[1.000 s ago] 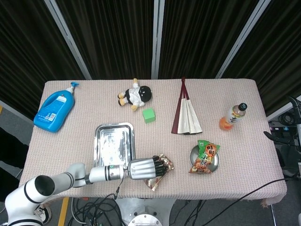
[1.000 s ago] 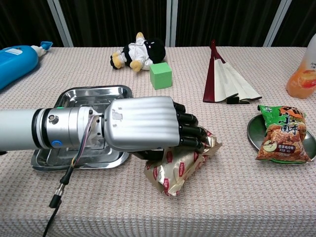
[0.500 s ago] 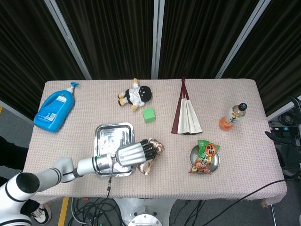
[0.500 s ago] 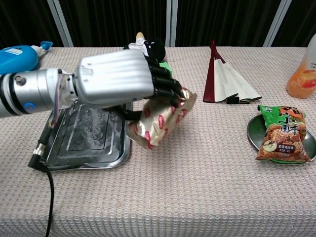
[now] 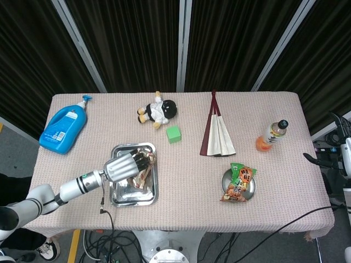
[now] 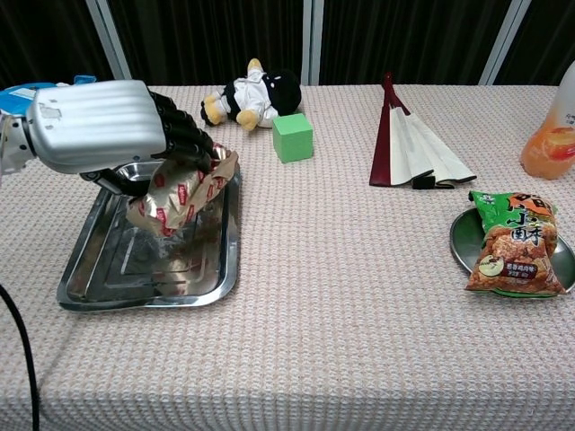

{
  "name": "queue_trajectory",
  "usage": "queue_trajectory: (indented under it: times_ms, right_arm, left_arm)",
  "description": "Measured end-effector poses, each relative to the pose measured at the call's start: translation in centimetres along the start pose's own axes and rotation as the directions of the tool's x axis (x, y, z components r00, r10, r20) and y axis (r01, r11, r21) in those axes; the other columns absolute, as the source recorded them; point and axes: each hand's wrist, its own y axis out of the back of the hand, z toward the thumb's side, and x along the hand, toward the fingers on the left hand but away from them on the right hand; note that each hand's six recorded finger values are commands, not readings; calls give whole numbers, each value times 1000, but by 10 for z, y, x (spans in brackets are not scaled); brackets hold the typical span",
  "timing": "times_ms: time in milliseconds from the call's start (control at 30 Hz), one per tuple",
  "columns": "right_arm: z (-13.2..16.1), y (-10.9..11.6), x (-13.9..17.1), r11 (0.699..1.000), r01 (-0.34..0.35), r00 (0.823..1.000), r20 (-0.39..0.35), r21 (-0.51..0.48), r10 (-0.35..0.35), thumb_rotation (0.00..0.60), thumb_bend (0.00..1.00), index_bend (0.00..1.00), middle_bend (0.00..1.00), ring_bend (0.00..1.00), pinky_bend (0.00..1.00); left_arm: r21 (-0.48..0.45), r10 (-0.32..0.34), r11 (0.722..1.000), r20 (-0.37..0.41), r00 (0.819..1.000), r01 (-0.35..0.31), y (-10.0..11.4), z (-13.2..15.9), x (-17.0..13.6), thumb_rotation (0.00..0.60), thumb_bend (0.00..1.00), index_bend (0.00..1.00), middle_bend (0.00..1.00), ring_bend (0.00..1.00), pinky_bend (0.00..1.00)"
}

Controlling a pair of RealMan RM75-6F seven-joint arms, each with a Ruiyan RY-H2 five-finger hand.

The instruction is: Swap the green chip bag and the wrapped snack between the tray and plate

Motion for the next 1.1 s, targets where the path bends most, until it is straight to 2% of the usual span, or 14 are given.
queue_trajectory:
  times_ms: [100, 333, 433, 500, 600, 633, 733, 767, 833, 867, 933, 967, 1067, 1100]
  right_arm:
    - [0, 0, 1, 1000, 2, 1000, 1, -2, -2, 600, 0, 0, 53, 0, 7]
    - [0, 4, 2, 1000, 9, 1000, 0, -4, -9, 600, 0, 0, 53, 0, 7]
    - [0, 4, 4, 1000, 7, 1000, -2, -3, -7, 600, 0, 0, 52, 0, 7]
    - [0, 5, 6, 1000, 5, 1000, -6, 7, -5, 600, 0, 0, 52, 0, 7]
    - [0, 5, 10, 999, 4, 1000, -12, 43, -4, 600, 0, 0, 50, 0, 2]
    - [-1, 5, 12, 998, 4, 1000, -12, 61, -3, 600, 0, 0, 47, 0, 0]
    - [-5, 3, 21, 989, -3, 1000, -4, 148, 4, 600, 0, 0, 31, 0, 0]
    - [-8, 1, 26, 981, -9, 1000, 5, 194, 8, 600, 0, 0, 23, 0, 0]
    - [-14, -2, 34, 963, -22, 1000, 24, 269, 16, 600, 0, 0, 9, 0, 0]
    - [-18, -5, 42, 947, -36, 999, 42, 320, 23, 600, 0, 0, 4, 0, 0]
    - [-25, -11, 55, 919, -63, 996, 76, 389, 36, 600, 0, 0, 0, 0, 0]
    - [-30, -15, 67, 901, -86, 994, 102, 426, 46, 600, 0, 0, 0, 0, 0]
    - [-42, -26, 104, 872, -146, 982, 175, 467, 71, 600, 0, 0, 0, 0, 0]
    - [-45, -28, 114, 870, -160, 978, 193, 466, 76, 600, 0, 0, 0, 0, 0]
  left_arm:
    - [8, -6, 1000, 1, 1000, 6, -1, 0, -2, 600, 279, 94, 189, 204, 358]
    - [20, -23, 1000, -35, 999, 24, -2, -6, -8, 600, 256, 69, 149, 133, 277]
    - [30, -36, 999, -88, 995, 38, 0, -16, -17, 600, 241, 69, 149, 130, 267]
    - [21, -44, 999, -150, 988, 47, 1, -25, -26, 600, 224, 71, 148, 126, 260]
    - [-31, -61, 998, -274, 960, 55, 4, -41, -48, 600, 205, 77, 148, 124, 256]
    - [-55, -69, 997, -319, 945, 55, 4, -45, -56, 600, 199, 80, 148, 122, 252]
    - [-158, -116, 986, -476, 872, 45, 4, -57, -95, 600, 189, 87, 148, 111, 237]
    - [-198, -140, 980, -535, 833, 37, 3, -59, -114, 600, 187, 90, 148, 108, 233]
    - [-241, -170, 970, -609, 775, 24, 3, -58, -143, 600, 185, 90, 148, 106, 231]
    - [-261, -185, 965, -651, 736, 12, 3, -55, -162, 600, 182, 90, 148, 106, 230]
    - [-282, -202, 959, -705, 680, -7, 5, -49, -191, 600, 180, 91, 148, 106, 228]
    - [-294, -212, 956, -737, 642, -21, 7, -44, -209, 600, 179, 92, 148, 106, 226]
    - [-329, -238, 942, -797, 556, -69, 12, -31, -249, 600, 176, 97, 148, 106, 223]
    - [-340, -246, 937, -807, 537, -81, 14, -26, -259, 600, 175, 100, 148, 106, 222]
